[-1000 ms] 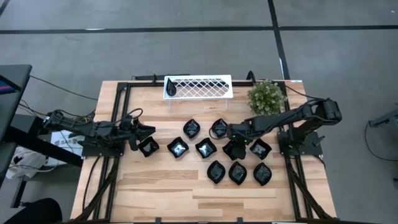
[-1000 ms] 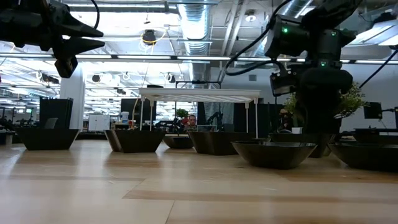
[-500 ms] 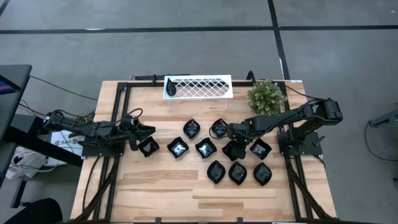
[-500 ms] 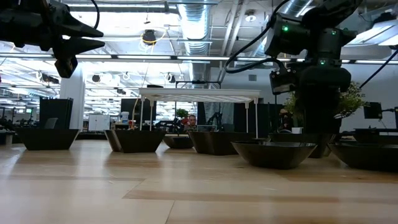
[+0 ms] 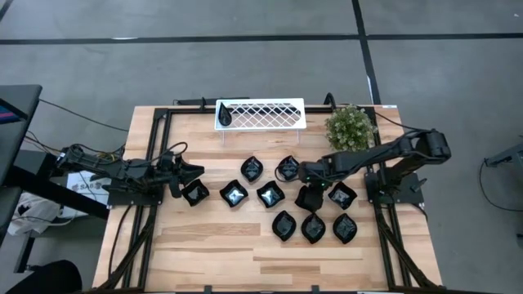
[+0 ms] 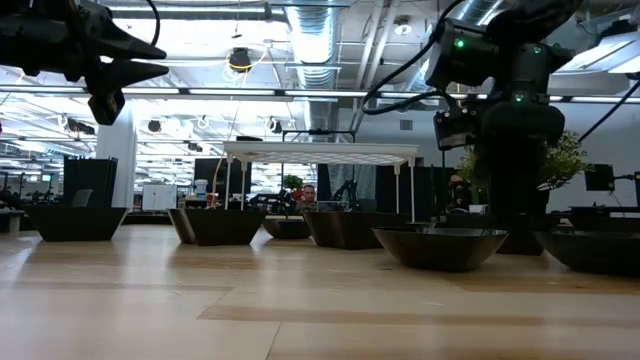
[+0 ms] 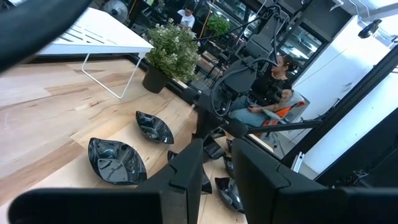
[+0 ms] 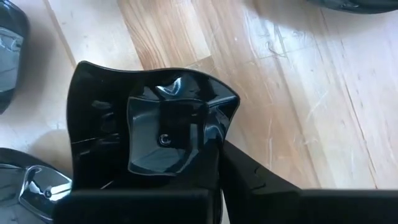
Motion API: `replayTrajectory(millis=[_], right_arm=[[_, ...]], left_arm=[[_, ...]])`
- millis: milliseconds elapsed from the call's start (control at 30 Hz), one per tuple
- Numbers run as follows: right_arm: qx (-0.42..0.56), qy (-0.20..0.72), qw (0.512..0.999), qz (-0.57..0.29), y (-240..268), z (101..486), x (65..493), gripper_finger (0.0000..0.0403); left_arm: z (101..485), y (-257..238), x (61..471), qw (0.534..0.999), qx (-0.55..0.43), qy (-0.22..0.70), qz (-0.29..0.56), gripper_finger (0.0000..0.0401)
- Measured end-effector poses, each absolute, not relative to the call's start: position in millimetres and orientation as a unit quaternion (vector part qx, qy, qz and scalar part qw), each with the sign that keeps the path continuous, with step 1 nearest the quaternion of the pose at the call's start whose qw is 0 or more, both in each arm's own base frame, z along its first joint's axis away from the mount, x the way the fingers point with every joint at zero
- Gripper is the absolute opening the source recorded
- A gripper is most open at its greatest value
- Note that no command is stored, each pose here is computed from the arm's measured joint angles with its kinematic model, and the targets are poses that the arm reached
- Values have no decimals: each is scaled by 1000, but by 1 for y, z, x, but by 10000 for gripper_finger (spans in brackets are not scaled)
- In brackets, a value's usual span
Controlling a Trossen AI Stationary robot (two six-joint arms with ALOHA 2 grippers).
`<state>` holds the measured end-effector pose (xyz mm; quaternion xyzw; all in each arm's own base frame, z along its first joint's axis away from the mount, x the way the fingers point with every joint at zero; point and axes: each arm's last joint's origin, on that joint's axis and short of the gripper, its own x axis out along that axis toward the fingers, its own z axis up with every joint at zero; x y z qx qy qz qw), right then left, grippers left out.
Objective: Pick & Place Mini shaped plates
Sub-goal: Put the distorted square-shaped plate on the shelf
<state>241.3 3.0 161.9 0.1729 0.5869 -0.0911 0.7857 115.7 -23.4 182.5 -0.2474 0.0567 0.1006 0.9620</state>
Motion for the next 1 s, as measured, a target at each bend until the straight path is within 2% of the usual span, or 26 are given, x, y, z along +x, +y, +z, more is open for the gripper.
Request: replayTrajectory(millis=[500,667,1000], right_arm=[[202,518,826,-92,2,210,219,1],[205,504,834,-92,-1,236,213,1],[229,396,883,-110,-23,297,228,1]], left_arm=[[183,-23,116,962,-248,55,100,88],[183,-23,116,962,-248,55,100,88],[183,-23,116,962,-248,55,100,88]])
